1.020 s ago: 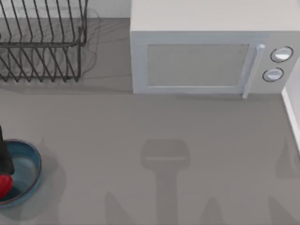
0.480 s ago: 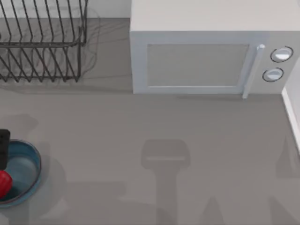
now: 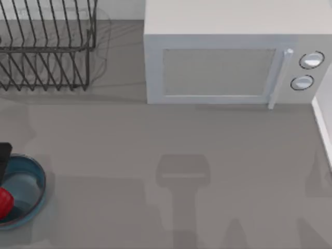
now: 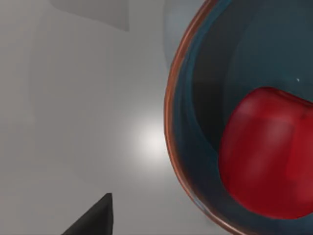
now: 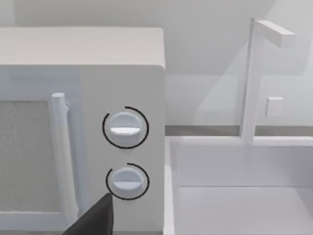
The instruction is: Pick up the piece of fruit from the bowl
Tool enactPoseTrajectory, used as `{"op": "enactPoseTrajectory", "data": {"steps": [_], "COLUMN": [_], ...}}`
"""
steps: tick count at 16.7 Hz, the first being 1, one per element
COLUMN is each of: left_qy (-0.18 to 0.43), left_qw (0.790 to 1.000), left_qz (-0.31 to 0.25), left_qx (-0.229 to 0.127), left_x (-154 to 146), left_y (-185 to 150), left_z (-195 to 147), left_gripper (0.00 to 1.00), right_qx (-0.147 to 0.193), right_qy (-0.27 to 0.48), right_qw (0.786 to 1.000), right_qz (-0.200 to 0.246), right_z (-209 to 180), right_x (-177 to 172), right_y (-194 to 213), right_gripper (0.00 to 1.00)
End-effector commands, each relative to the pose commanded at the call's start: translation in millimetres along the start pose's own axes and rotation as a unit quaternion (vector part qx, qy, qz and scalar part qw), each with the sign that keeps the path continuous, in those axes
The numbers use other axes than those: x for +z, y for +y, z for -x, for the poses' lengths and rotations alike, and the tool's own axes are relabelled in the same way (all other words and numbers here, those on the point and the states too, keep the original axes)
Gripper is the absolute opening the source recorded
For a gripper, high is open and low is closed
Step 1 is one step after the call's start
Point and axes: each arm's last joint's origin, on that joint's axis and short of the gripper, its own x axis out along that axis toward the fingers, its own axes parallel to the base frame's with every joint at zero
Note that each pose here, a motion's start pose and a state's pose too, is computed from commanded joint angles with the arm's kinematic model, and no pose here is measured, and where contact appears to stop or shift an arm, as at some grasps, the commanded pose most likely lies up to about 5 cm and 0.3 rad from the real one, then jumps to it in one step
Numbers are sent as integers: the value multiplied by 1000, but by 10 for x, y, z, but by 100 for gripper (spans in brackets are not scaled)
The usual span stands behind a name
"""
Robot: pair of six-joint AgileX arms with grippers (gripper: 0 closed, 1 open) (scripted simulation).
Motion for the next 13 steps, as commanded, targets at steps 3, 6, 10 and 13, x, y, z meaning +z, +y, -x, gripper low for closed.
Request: {"op": "enactPoseTrajectory", "data": {"steps": [3,6,10,13], "left_qy": [1,3,-1,-7], "left_qw": [1000,1000,1000,1000], "left_qz": [0,-2,-1,0], "left_qx": [0,0,0,1], "left_x": [2,2,43,43], "left_y": [1,-11,0,5], "left_z": [-1,-52,-393,-703], "left_gripper": [100,100,100,100], "right_qx": [0,0,0,0], "right_qy": [0,0,0,0], "right_qw": [1000,1000,1000,1000], "right_qz": [0,0,0,0], "right_z": [0,0,0,0], "right_x": [0,0,0,0], "right_y": [0,0,0,0], "right_gripper": [100,100,100,100]}}
